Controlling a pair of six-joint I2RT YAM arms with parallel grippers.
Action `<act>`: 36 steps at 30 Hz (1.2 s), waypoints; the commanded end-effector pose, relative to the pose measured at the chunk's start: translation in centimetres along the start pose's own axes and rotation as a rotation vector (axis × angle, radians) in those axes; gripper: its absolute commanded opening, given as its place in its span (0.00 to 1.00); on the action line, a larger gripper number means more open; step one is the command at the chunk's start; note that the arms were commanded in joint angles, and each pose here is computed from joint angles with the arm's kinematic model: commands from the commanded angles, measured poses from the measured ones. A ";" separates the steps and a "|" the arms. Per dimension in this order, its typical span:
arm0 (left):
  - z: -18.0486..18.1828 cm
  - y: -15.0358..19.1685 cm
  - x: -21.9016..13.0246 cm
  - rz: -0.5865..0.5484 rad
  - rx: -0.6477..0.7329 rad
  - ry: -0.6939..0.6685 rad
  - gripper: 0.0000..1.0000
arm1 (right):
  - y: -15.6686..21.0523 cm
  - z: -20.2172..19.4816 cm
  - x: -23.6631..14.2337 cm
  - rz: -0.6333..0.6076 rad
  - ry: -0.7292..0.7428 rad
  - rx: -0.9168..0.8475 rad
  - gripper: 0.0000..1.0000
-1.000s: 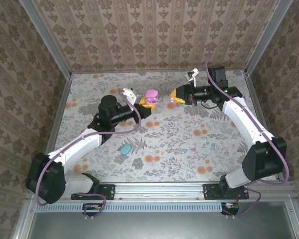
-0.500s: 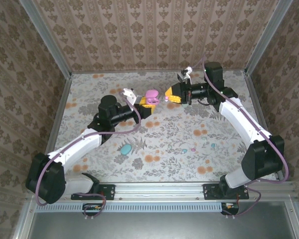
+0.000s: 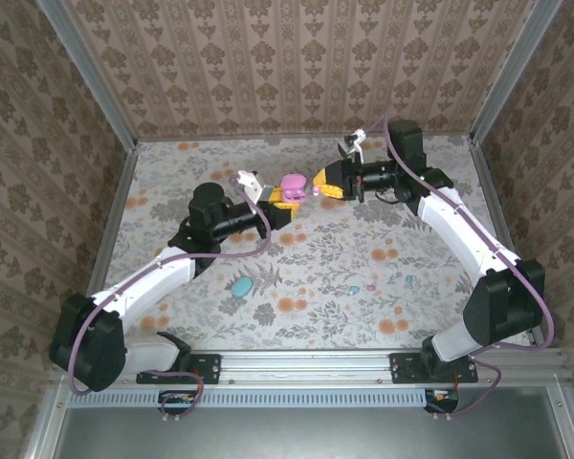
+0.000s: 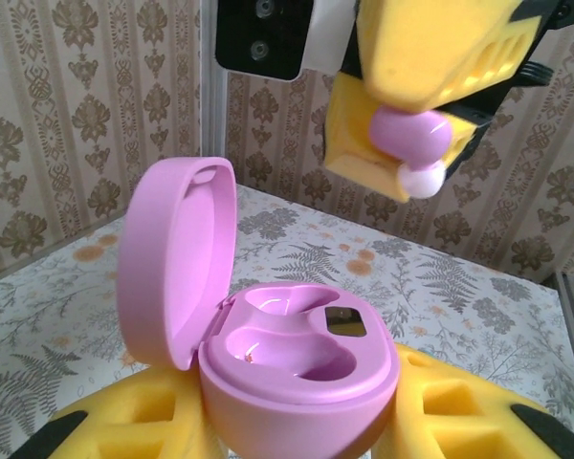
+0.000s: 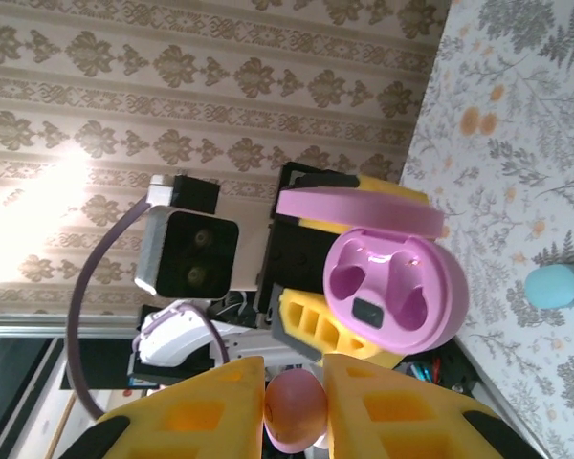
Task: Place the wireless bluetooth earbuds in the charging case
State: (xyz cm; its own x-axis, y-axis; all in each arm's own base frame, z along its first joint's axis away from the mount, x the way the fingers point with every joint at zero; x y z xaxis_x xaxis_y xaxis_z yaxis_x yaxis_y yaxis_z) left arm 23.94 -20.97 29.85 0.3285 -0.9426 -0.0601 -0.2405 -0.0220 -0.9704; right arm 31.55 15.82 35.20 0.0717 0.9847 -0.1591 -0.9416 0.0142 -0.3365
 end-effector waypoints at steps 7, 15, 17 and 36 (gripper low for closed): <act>-1.6 -2.0 -0.7 -0.093 0.142 0.095 0.35 | -0.3 1.3 1.2 -0.038 0.071 -0.156 0.25; -1.9 -2.2 -0.6 -0.094 0.156 0.121 0.35 | -0.2 1.7 1.1 -0.051 0.109 -0.217 0.25; -1.9 -2.3 -0.6 -0.094 0.153 0.123 0.35 | -0.2 1.7 1.1 -0.051 0.106 -0.220 0.25; -1.6 -2.4 -0.3 -0.099 0.138 0.103 0.35 | 0.5 2.1 1.7 -0.026 0.100 -0.242 0.24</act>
State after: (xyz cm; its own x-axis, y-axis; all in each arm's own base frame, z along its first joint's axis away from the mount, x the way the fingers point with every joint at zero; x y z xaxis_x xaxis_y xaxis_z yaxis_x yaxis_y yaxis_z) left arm 23.24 -21.00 31.05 0.2663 -0.9639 -0.0021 -0.1501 -0.0393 -0.9879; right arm 31.04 17.76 35.60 0.1271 0.9644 -0.2319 -0.8609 -0.0089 -0.5087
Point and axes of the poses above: each hand's point on the last joint's axis, 136 mm out from that joint toward the fingers, its own x axis out along the fingers, its own z axis along the line the jaws close on, y = z × x, the point moved 10 cm from there along -x, back along the fingers, and after that the axes turned 7 degrees about -x, right-handed, at the moved point
